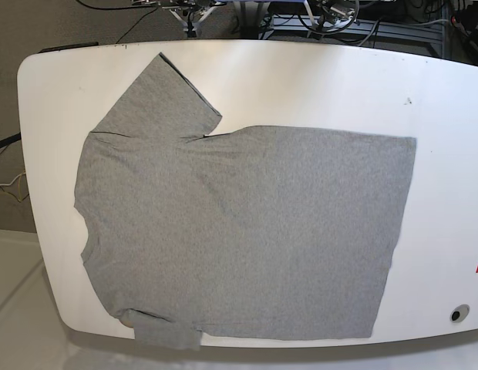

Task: Fold the T-shirt properly

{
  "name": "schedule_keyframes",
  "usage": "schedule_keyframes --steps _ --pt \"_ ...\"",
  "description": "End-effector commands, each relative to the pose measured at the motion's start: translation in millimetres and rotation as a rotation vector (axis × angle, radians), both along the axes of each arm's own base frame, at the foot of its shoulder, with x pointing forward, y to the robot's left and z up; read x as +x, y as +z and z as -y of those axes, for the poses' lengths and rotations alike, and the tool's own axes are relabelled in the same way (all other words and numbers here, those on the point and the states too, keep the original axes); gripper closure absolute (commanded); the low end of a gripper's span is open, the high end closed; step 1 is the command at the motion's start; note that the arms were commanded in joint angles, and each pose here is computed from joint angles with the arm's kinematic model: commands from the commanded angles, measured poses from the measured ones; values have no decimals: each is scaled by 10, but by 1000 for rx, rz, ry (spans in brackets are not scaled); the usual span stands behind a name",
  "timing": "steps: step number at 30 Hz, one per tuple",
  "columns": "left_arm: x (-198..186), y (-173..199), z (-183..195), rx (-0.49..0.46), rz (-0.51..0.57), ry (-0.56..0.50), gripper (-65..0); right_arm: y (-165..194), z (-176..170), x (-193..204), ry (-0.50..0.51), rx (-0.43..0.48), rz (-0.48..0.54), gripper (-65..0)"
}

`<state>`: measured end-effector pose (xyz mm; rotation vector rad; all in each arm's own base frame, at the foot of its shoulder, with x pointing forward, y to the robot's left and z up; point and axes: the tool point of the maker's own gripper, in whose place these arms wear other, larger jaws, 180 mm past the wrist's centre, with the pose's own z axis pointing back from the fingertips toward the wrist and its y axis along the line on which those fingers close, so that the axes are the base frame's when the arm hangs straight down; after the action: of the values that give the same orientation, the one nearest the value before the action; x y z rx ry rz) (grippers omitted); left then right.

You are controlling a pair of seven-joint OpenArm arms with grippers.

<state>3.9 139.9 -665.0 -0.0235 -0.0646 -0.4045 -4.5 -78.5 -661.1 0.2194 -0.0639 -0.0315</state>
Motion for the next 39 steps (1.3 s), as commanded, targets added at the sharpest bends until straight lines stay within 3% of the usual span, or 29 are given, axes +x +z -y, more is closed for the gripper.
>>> schedule_keyframes --steps 1,39 --pt "12 5 100 -34 27 18 -100 3 81 -31 -11 0 10 0" --pt "16 1 87 -25 10 18 -117 17 57 -49 -12 33 3 0"
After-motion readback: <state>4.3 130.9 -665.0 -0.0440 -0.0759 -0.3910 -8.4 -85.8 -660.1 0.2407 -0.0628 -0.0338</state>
